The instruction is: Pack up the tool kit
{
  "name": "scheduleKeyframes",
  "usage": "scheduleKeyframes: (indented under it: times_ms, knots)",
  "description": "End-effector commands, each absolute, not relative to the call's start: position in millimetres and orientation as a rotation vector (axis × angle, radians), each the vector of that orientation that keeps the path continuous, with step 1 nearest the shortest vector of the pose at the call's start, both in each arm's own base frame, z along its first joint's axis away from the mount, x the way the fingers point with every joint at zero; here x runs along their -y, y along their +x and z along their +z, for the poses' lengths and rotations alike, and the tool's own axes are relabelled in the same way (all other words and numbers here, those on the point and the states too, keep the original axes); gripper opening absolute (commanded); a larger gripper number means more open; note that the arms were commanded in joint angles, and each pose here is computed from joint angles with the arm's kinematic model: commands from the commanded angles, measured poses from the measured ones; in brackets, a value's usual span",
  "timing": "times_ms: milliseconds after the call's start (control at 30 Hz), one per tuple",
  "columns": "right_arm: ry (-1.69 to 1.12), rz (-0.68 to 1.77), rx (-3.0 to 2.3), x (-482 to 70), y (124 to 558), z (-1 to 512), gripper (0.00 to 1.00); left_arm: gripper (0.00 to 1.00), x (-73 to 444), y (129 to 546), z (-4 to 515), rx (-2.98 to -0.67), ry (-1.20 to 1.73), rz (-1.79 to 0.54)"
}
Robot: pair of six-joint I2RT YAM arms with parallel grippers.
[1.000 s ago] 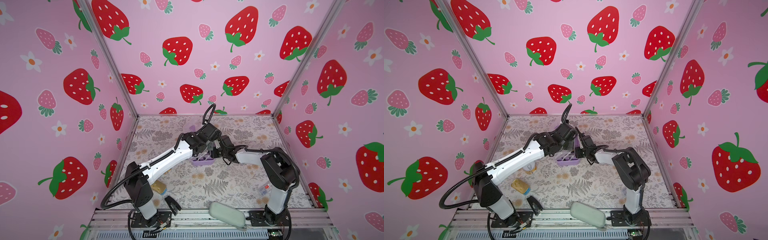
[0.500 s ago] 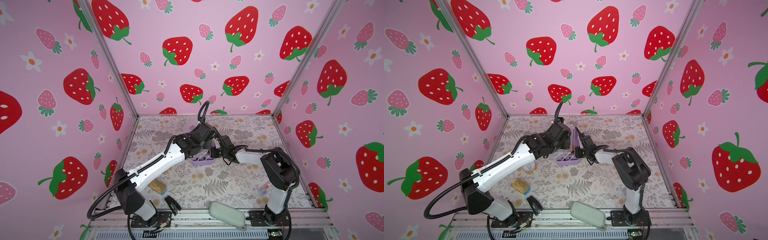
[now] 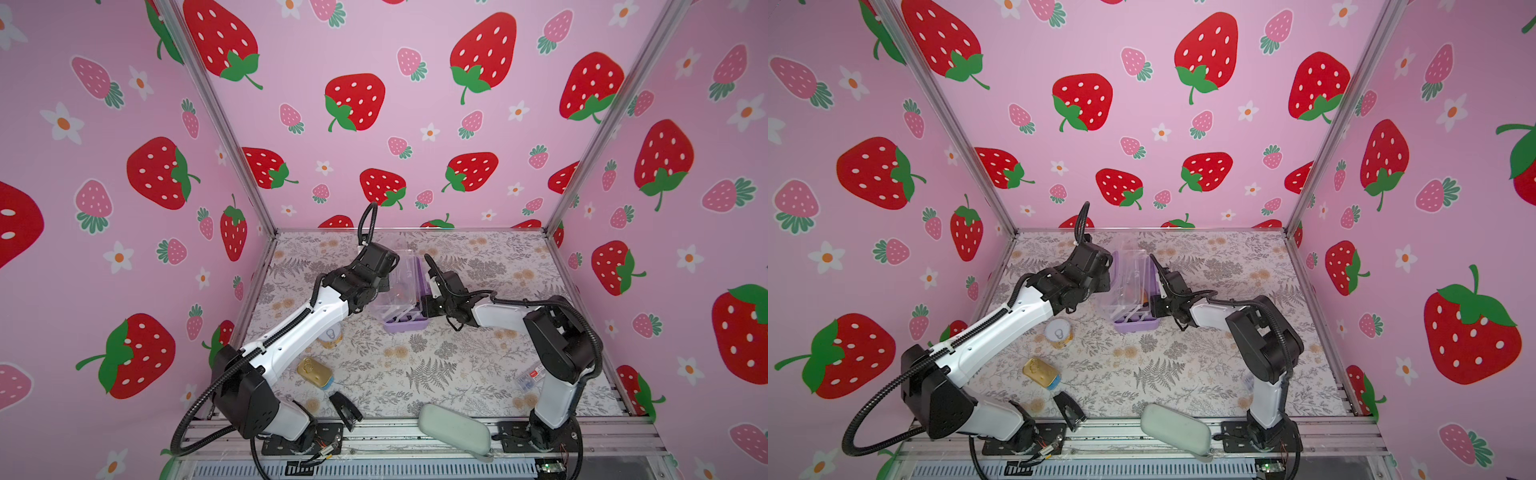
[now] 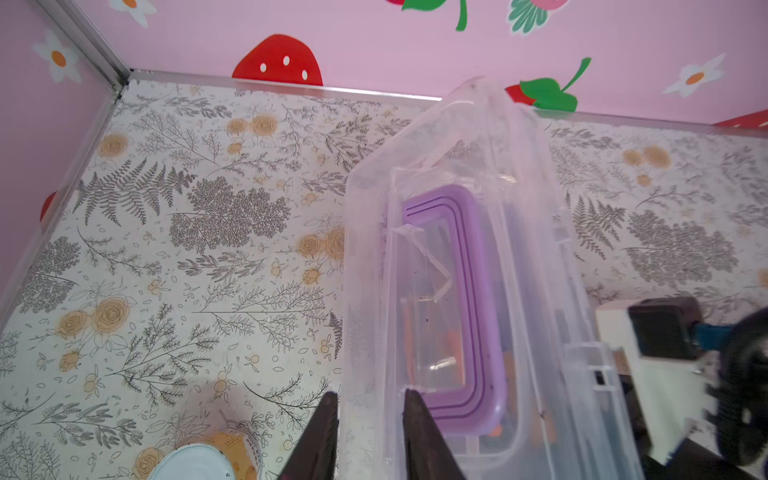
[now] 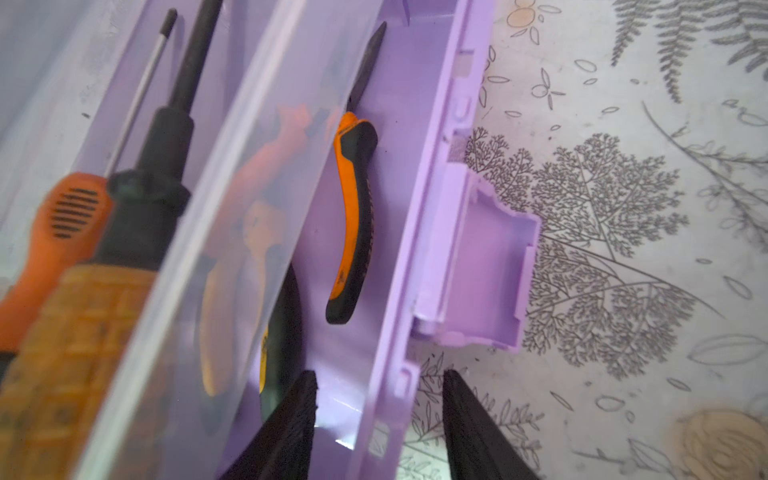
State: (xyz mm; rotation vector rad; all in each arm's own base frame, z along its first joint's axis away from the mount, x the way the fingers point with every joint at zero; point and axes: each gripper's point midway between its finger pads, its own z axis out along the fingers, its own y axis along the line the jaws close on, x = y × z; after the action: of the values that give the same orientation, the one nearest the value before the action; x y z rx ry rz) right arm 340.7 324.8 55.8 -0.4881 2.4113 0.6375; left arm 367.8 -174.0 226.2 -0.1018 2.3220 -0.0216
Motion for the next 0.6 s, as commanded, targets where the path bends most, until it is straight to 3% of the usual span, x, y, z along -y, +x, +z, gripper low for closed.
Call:
scheduleKeyframes:
  times_ms: [0, 200, 467, 567]
  knots:
    - [-0.567, 0.643, -2.401, -326.0, 328.8, 71.4, 0.51, 0.29, 187.5, 377.0, 226.3, -2.314, -0.109, -0.078]
    - [-0.538, 0.630, -2.289, -314.9, 341.6, 132.0, 0.56, 0.27, 198.7, 385.0, 214.8, -2.355, -0.070, -0.075]
    - [-0.390, 0.510, -2.155, -254.4, 346.9, 193.2, 0.60, 0.27, 202.3, 386.4, 208.0, -2.384, -0.054, -0.072]
    - [-0.304, 0.446, -2.102, -224.5, 344.5, 205.1, 0.71, 0.27, 202.9, 385.2, 208.2, -2.384, -0.049, -0.081]
